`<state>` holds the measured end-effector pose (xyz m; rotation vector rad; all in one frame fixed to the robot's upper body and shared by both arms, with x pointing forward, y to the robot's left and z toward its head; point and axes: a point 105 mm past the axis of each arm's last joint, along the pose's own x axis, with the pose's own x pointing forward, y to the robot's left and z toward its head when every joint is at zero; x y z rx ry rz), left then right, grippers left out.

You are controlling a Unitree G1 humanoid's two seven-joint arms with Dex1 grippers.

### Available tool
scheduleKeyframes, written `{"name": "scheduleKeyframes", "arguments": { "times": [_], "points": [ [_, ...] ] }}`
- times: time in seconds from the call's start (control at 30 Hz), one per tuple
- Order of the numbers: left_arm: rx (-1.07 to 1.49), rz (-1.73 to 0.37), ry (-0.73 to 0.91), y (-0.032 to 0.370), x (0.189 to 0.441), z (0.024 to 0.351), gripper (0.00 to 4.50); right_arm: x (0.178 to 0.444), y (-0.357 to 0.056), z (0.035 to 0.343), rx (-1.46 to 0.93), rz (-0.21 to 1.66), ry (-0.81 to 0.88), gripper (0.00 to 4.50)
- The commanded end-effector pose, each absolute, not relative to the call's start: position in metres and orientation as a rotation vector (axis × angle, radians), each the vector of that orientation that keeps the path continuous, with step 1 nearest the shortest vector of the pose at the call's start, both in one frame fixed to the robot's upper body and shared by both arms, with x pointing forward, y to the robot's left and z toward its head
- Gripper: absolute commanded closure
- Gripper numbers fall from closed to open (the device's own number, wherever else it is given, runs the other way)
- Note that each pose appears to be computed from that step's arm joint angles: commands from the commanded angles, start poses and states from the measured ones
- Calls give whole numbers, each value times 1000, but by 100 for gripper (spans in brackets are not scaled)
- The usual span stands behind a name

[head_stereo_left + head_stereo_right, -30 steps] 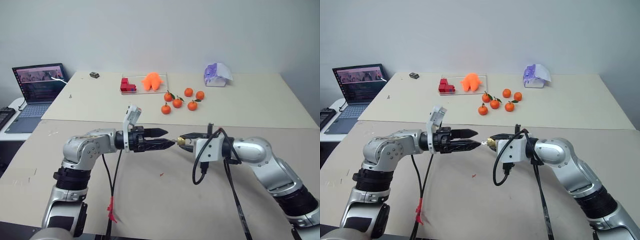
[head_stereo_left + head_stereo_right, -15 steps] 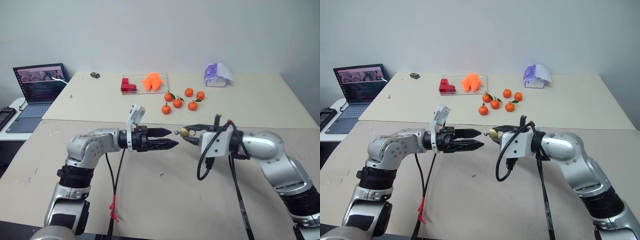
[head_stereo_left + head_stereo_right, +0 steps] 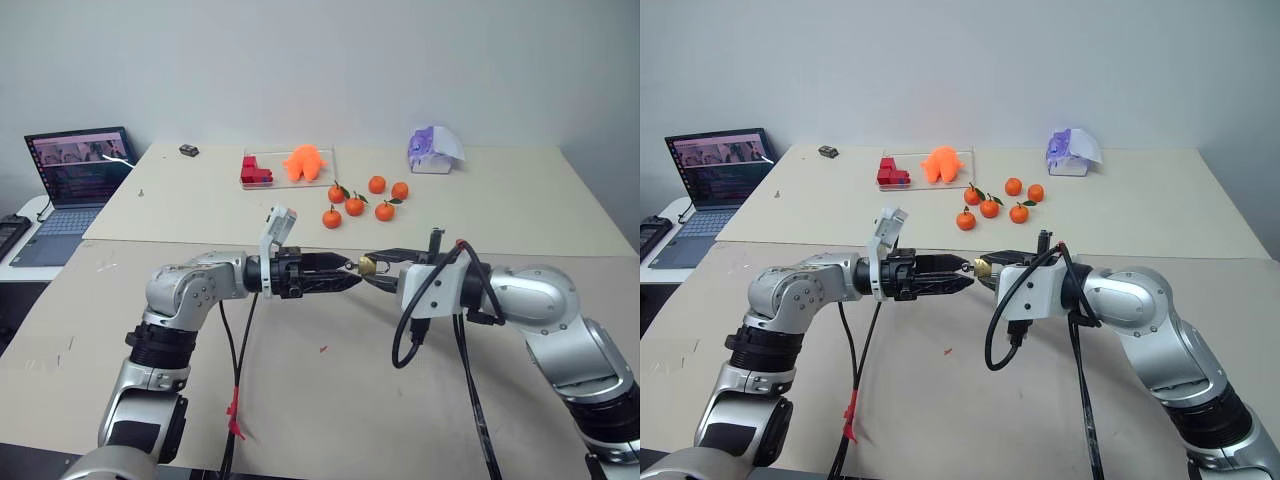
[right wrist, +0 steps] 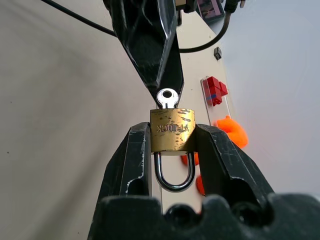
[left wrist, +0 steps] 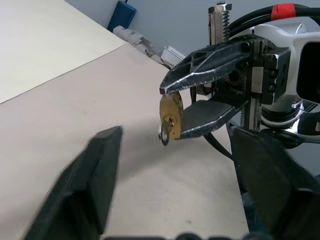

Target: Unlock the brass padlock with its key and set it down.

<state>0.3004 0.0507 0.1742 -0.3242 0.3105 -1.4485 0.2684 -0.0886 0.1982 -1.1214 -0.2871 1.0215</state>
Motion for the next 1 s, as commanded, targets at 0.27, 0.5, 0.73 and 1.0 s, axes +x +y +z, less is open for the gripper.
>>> {"name": "scheduleKeyframes", "arguments": {
  "times": [0.27, 0.5, 0.73, 1.0],
  "points": [
    [-318, -1480, 267, 51, 300, 188, 269, 263, -88, 209, -1112, 1008, -320, 359],
    [-311, -1485, 263, 51, 300, 187, 269, 268, -96, 212, -1123, 982, -306, 359],
    [-314, -1495, 253, 50, 301, 191, 340, 269, -97, 216, -1115, 973, -309, 359],
    [-318, -1493, 248, 50, 302, 191, 447, 267, -94, 217, -1107, 982, -313, 359]
  ]
}}
